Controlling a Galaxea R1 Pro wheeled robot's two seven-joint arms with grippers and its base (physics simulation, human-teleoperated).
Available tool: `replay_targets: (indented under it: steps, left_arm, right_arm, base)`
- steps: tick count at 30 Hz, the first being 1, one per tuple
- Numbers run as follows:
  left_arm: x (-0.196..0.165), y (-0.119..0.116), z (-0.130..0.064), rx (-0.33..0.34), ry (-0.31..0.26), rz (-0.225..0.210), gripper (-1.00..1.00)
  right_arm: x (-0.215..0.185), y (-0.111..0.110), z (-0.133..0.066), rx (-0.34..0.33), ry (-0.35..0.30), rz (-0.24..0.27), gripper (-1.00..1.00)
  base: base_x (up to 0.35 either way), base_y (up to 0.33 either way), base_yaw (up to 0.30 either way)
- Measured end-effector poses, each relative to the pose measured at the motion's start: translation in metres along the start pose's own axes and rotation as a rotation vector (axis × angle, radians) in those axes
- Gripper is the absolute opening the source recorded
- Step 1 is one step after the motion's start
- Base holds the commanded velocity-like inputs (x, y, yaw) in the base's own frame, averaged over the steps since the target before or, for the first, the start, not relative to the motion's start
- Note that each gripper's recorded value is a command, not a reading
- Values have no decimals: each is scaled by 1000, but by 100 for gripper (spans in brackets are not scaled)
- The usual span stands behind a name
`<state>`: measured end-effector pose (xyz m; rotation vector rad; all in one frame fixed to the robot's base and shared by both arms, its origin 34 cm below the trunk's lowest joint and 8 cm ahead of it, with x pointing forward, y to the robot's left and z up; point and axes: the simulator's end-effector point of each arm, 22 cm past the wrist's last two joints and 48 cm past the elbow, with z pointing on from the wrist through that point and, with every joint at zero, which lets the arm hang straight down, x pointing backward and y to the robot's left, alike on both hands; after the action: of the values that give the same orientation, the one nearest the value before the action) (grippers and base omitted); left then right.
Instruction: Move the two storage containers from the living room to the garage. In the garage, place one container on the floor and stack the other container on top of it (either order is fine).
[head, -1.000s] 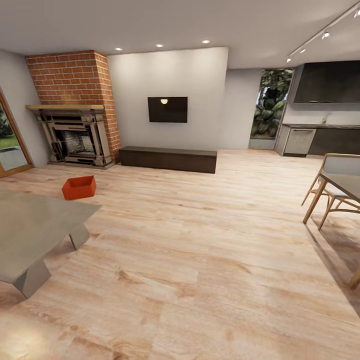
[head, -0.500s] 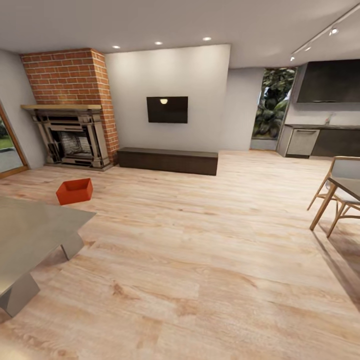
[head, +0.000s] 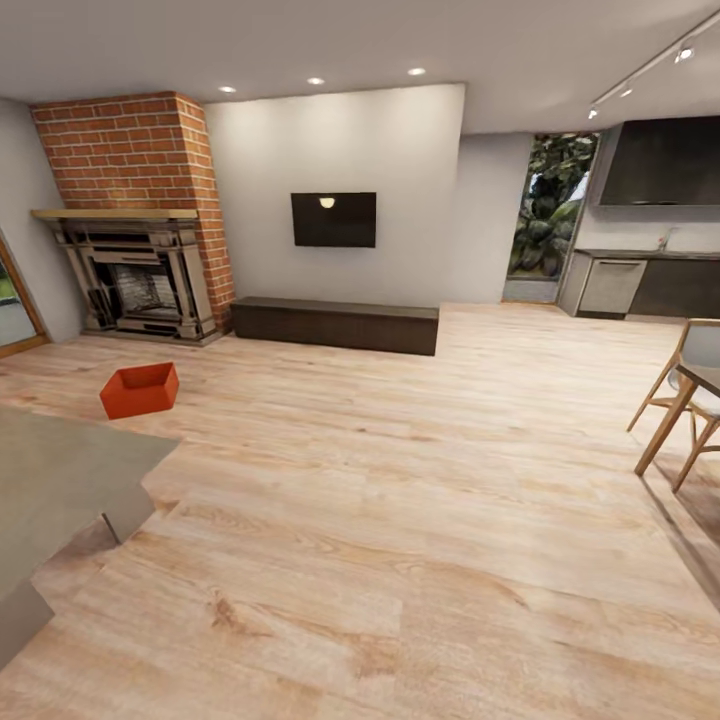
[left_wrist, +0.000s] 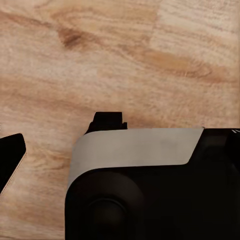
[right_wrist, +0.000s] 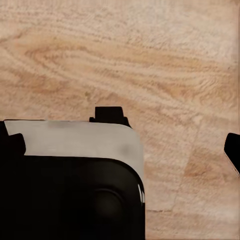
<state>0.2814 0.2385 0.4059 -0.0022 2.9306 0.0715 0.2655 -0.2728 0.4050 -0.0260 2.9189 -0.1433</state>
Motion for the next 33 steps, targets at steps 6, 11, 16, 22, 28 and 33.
replay_targets:
  steps: [6, 11, 16, 22, 28, 33]
  left_arm:
    - [0, 0, 0, 0, 0, 0, 100]
    - [0, 0, 0, 0, 0, 0, 100]
    - [0, 0, 0, 0, 0, 0, 100]
    - [0, 0, 0, 0, -1, 0, 100]
    - [0, 0, 0, 0, 0, 0, 100]
    - [0, 0, 0, 0, -1, 0, 100]
  right_arm:
    - [0, 1, 0, -2, 0, 0, 100]
    - [0, 3, 0, -5, 0, 0, 100]
    - [0, 2, 0, -4, 0, 0, 100]
    - [0, 2, 0, -3, 0, 0, 100]
    - [0, 2, 0, -3, 0, 0, 100]
    - [0, 3, 0, -5, 0, 2, 100]
  base:
    - [323, 0, 0]
    - [323, 0, 0]
    - [323, 0, 0]
    - [323, 0, 0]
    - [323, 0, 0]
    - [323, 0, 0]
